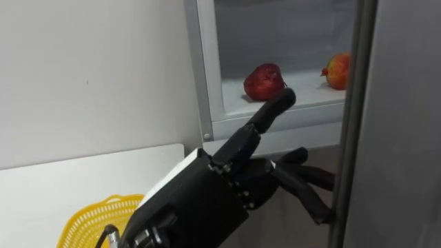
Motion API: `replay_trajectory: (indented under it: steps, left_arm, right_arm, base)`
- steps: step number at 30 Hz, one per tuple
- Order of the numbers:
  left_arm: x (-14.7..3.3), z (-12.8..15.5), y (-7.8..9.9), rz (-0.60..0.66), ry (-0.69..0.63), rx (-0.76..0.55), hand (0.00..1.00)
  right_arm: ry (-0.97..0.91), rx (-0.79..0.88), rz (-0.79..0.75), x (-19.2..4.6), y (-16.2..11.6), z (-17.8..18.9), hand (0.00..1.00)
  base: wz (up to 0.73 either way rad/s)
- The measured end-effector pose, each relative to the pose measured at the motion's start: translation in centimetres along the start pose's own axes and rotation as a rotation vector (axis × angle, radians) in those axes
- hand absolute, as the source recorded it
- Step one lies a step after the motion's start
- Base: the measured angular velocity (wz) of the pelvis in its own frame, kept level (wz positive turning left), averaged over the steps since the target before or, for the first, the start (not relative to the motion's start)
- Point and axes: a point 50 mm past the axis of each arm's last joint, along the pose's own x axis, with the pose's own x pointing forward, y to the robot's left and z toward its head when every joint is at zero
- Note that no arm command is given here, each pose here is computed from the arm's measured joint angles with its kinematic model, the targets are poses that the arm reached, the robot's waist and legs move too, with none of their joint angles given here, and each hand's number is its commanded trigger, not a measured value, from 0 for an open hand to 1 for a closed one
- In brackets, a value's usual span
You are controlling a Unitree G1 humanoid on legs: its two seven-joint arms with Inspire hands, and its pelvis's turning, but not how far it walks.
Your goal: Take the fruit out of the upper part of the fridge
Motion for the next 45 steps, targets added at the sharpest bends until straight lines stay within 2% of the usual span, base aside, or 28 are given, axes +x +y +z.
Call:
replay_trajectory:
  steps: [31, 42, 45]
  left_arm:
    - [0.5, 0.4, 0.0, -0.046, -0.029, -0.007, 0.00]
    - [2.7, 0.7, -0.8, -0.159, -0.070, -0.028, 0.00]
    - [2.9, 0.6, -1.1, -0.184, -0.075, -0.046, 0.00]
  right_arm:
    - [-0.002, 0.039, -0.003, 0.0, 0.0, 0.0, 0.00]
    - [-0.005, 0.036, 0.011, -0.1, 0.3, -0.7, 0.00]
    - [-0.013, 0.038, 0.003, -0.1, 0.0, -0.5, 0.00]
  base:
    - [-0.03]
    - [-0.14]
    - [-0.16]
